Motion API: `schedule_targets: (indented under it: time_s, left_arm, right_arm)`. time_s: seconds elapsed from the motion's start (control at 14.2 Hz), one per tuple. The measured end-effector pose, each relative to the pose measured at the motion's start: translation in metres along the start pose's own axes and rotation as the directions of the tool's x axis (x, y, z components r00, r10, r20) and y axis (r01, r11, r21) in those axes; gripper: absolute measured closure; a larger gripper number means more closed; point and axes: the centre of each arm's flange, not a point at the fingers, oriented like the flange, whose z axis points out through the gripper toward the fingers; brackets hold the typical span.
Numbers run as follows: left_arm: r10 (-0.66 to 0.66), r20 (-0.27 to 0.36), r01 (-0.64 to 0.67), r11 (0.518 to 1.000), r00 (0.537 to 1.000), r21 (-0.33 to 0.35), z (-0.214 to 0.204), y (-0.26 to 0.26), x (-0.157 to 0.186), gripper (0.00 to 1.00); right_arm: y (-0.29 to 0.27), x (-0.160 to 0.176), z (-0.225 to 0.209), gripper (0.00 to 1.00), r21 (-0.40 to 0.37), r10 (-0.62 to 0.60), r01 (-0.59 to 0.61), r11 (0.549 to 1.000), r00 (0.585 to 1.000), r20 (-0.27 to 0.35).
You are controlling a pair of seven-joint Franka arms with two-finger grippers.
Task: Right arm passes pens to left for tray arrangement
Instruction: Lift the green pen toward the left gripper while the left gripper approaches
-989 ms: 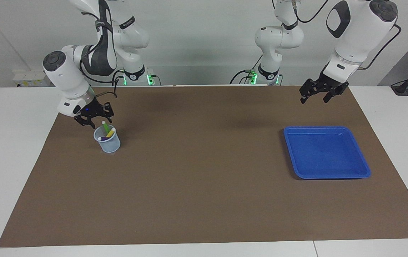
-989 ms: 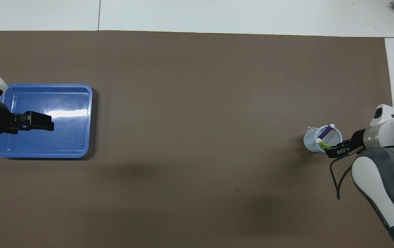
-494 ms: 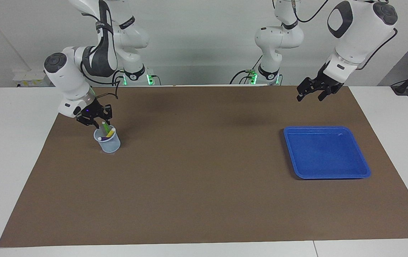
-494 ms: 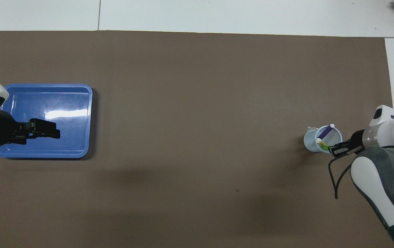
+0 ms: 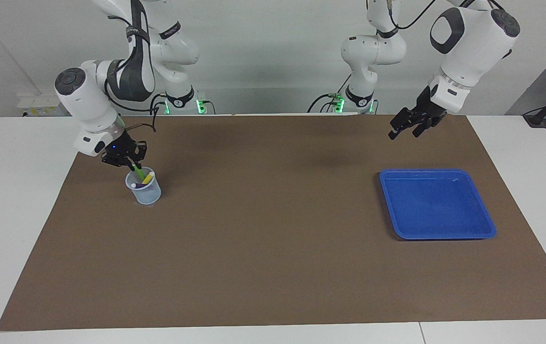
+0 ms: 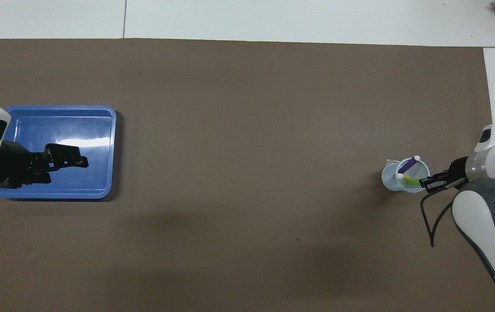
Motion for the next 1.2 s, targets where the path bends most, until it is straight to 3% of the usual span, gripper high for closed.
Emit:
schedule_targets:
  time_s: [0.28, 0.57, 0.71, 0.92, 1.06, 1.2]
  left_arm:
    - [-0.179, 0.01, 0.179, 0.979, 0.984, -0.102, 0.002, 0.006, 0.001, 0.0]
    - [-0.388, 0.091, 0.398, 0.893, 0.917, -0.211, 0.011, 0.008, -0.005, 0.0]
    - [-0.495, 0.137, 0.513, 0.823, 0.858, -0.244, 0.013, 0.009, -0.009, 0.0]
    - [-0.644, 0.202, 0.673, 0.681, 0.738, -0.289, 0.012, 0.018, -0.011, 0.0]
    - [-0.708, 0.24, 0.743, 0.592, 0.664, -0.312, 0.015, 0.025, -0.011, 0.0]
    - [-0.764, 0.269, 0.801, 0.5, 0.587, -0.329, 0.021, 0.034, -0.014, 0.0]
  right_arm:
    - [-0.007, 0.011, -0.095, 0.82, 0.008, -0.022, 0.022, 1.0, 1.0, 0.009]
    - [-0.041, 0.023, -0.157, 0.82, 0.003, 0.024, -0.024, 1.0, 0.999, -0.027]
    - [-0.076, 0.036, -0.162, 0.82, 0.053, 0.109, -0.106, 0.993, 0.993, -0.053]
    - [-0.108, 0.054, -0.168, 0.82, 0.203, 0.269, -0.242, 0.949, 0.956, -0.118]
    - [-0.126, 0.067, -0.17, 0.82, 0.282, 0.39, -0.343, 0.896, 0.911, -0.133]
    - [-0.155, 0.081, -0.166, 0.82, 0.367, 0.521, -0.448, 0.816, 0.844, -0.129]
